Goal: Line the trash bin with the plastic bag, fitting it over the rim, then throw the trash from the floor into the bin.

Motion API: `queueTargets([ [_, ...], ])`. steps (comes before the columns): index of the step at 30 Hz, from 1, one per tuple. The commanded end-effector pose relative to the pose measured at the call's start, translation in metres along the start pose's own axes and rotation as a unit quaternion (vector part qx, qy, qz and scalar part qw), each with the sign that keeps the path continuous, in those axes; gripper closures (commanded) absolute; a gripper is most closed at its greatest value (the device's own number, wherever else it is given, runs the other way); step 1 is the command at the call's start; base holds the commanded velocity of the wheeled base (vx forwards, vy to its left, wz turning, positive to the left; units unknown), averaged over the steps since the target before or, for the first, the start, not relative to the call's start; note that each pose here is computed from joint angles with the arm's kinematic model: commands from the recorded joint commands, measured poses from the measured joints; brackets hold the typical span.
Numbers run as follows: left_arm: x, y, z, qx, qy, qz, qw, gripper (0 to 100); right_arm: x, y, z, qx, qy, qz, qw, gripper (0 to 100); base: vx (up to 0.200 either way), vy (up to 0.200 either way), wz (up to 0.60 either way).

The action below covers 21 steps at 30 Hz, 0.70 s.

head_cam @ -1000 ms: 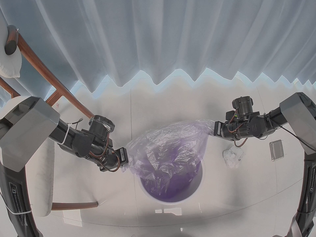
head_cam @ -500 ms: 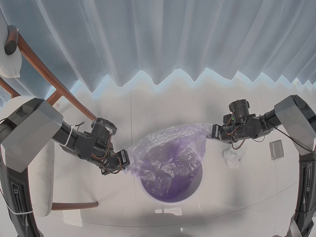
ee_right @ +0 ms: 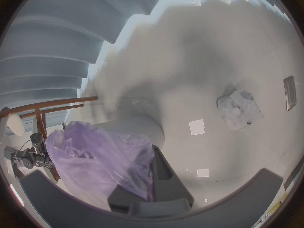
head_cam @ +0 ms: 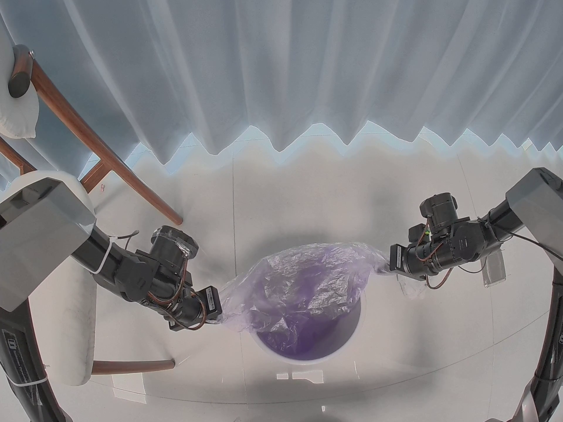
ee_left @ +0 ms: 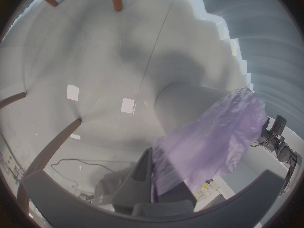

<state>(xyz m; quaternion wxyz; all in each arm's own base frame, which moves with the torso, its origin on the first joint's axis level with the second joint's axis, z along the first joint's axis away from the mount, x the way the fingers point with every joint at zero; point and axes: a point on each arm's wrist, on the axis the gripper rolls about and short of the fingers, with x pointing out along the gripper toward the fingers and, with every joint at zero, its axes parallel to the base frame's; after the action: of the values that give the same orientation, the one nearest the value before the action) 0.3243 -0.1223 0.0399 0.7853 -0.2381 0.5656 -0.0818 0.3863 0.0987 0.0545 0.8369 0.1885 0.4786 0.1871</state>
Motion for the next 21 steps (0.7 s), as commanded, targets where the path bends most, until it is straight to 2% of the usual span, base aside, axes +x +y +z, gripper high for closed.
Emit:
queueTargets([
  [1, -0.026, -0.014, -0.001, 0.021, -0.044, -0.037, 0.9981, 100, -0.035, 0.016, 0.001, -0.001, -0.03, 0.015, 0.9994, 100, 0.0, 0.0, 0.0],
  [3, -0.031, -0.017, -0.001, 0.028, -0.059, -0.048, 0.9967, 100, -0.045, 0.02, 0.002, 0.01, -0.039, 0.018, 0.999, 100, 0.0, 0.0, 0.0],
  [8, -0.035, -0.02, -0.015, 0.04, -0.057, -0.053, 0.9962, 100, -0.055, 0.023, -0.003, 0.02, -0.043, 0.02, 0.9987, 100, 0.0, 0.0, 0.0],
  [9, -0.038, -0.019, -0.026, 0.046, -0.05, -0.058, 0.996, 0, -0.061, 0.022, -0.009, 0.023, -0.04, 0.018, 0.9988, 100, 0.0, 0.0, 0.0],
  [11, -0.04, -0.018, -0.031, 0.051, -0.051, -0.061, 0.9955, 0, -0.066, 0.022, -0.011, 0.024, -0.045, 0.019, 0.9985, 100, 0.0, 0.0, 0.0],
  [12, -0.04, -0.016, -0.034, 0.055, -0.059, -0.069, 0.9944, 0, -0.072, 0.022, -0.011, 0.03, -0.056, 0.021, 0.9978, 0, 0.0, 0.0, 0.0],
  [17, -0.049, -0.002, -0.054, 0.065, -0.086, -0.088, 0.9903, 0, -0.092, 0.032, -0.014, 0.094, -0.075, 0.039, 0.992, 0, 0.0, 0.0, 0.0],
  [19, -0.057, 0.004, -0.062, 0.069, -0.111, -0.104, 0.986, 0, -0.101, 0.037, -0.014, 0.127, -0.081, 0.048, 0.9875, 0, 0.0, 0.0, 0.0],
  [21, -0.071, 0.007, -0.069, 0.075, -0.147, -0.132, 0.9774, 0, -0.108, 0.042, -0.014, 0.163, -0.085, 0.058, 0.9813, 0, 0.0, 0.0, 0.0],
])
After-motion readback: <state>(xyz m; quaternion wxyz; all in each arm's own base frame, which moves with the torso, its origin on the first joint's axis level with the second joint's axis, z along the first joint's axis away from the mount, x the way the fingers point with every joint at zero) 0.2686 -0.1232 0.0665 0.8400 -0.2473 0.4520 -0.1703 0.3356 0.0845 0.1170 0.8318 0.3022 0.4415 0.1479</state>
